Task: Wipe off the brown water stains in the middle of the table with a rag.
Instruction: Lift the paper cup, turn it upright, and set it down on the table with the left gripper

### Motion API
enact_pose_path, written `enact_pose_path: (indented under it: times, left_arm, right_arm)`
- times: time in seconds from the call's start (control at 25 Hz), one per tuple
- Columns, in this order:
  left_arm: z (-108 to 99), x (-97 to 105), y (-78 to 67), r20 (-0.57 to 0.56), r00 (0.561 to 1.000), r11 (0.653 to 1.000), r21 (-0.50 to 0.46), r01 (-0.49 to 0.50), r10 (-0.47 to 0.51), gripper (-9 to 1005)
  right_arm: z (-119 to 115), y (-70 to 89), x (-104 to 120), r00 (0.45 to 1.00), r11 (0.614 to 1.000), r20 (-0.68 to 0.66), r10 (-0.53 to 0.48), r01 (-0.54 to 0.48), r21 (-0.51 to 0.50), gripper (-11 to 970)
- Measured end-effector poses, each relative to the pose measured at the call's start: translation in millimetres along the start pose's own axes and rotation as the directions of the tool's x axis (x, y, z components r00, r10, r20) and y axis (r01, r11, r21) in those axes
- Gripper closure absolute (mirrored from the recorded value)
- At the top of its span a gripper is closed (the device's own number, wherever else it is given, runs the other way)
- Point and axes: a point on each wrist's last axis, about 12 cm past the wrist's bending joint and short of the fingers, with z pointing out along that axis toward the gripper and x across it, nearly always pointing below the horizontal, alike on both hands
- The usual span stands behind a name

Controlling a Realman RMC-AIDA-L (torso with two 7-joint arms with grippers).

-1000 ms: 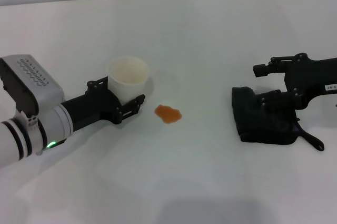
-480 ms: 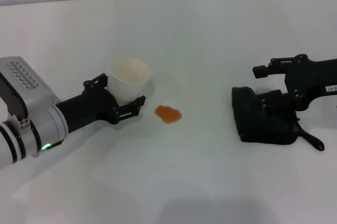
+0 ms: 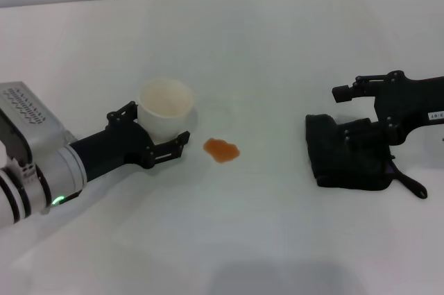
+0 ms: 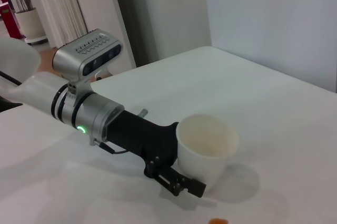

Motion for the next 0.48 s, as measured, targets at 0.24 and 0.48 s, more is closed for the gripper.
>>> enact_pose_path:
  times: [0.24,0.48]
  left_arm:
    - [-5.2,6.2,-2.6,0.0,1.0,1.0,-0.006,0.016,-0.016,102]
    - [-16.3,10.0,-4.1,0.043,0.999,0.999,-0.008,0.032,-0.031,101]
  right_arm:
    - [0.2,-0.2,-0.5,1.0,1.0,0.0,-0.001,0.001,-0.001,106]
    - [0.4,0.0,0.0,1.0,1.0,0.0,0.0,0.0,-0.001,106]
